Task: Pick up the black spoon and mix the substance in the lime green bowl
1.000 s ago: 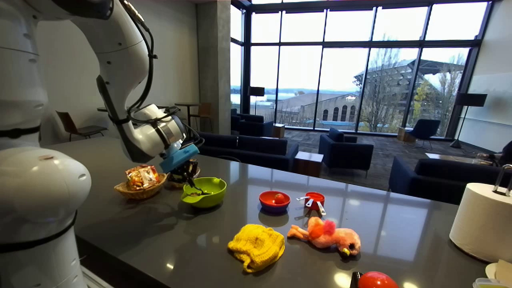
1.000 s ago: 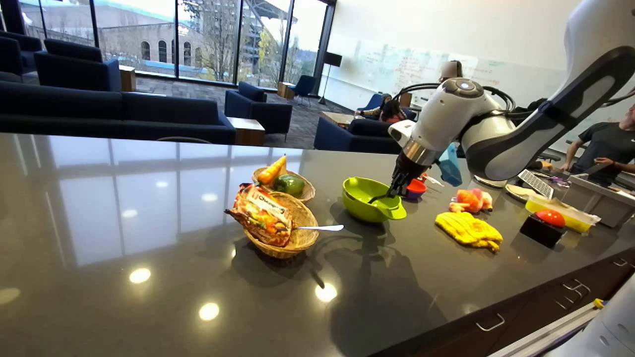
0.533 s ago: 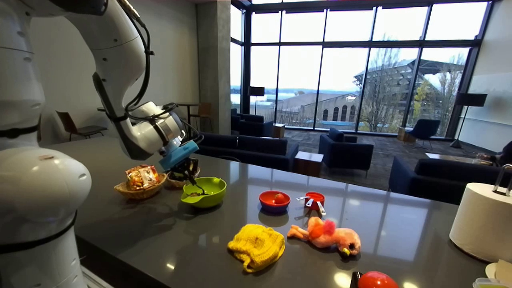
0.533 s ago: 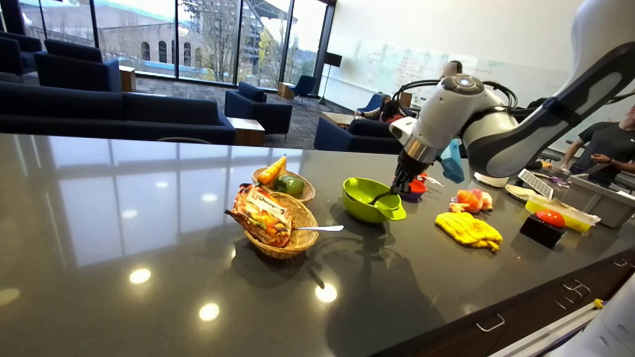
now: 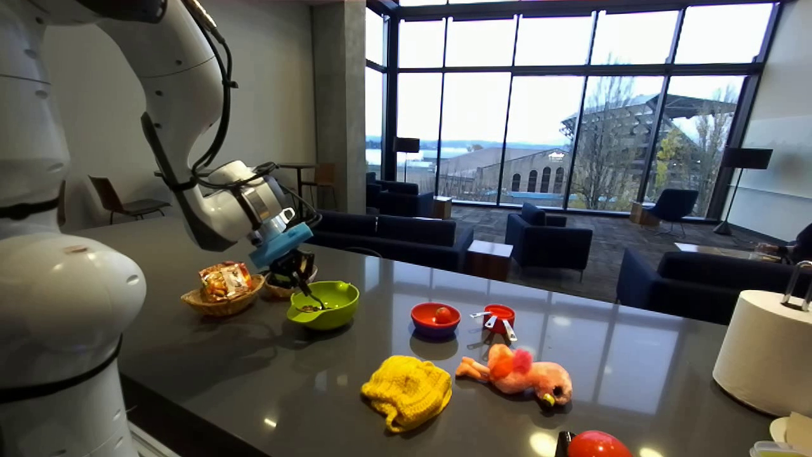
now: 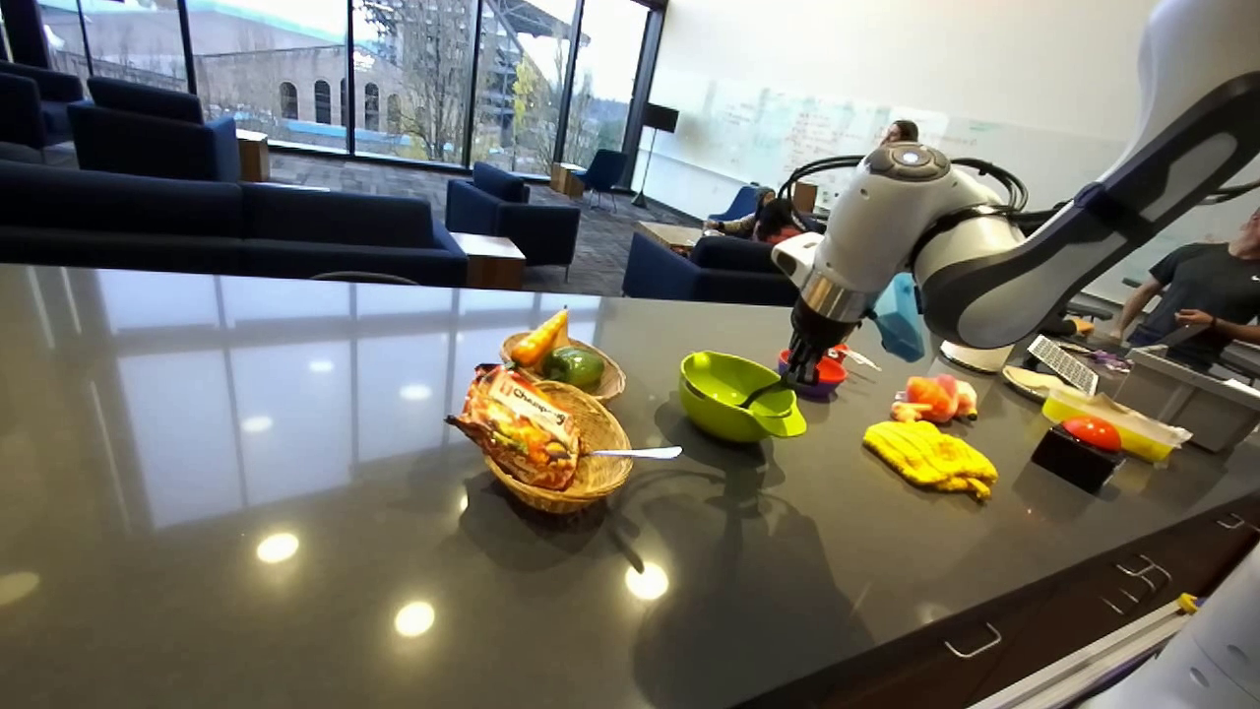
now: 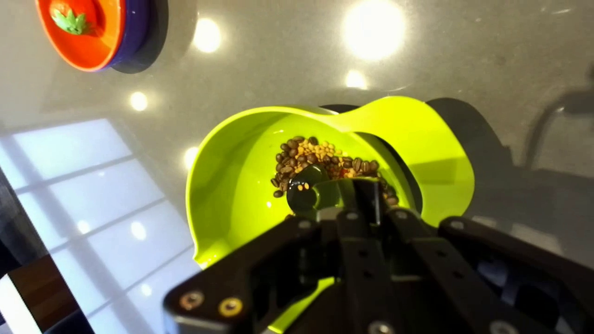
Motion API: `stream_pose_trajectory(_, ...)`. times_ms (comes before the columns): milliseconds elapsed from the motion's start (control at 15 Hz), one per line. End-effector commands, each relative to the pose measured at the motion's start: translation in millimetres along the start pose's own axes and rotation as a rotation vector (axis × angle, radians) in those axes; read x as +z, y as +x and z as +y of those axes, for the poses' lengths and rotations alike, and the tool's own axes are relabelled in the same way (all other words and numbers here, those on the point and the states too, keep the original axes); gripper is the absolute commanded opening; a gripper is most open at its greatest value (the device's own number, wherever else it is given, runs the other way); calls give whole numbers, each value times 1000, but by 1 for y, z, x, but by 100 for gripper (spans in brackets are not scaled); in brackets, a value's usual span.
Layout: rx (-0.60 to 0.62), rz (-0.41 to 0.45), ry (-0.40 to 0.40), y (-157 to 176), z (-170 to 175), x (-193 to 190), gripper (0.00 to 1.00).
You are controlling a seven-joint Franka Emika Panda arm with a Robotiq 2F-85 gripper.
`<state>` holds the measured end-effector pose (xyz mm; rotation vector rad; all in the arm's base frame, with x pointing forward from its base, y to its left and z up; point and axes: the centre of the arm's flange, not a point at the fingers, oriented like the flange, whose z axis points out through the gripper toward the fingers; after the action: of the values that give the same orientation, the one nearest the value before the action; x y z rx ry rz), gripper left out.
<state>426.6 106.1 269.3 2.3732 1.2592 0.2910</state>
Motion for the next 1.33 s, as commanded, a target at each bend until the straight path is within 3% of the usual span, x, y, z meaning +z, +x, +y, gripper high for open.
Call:
stream_pose_trajectory(0,4,-20,4,3,3,-12,1)
stream_pose_trajectory(1267,76,12,-6,18,38,-21,1)
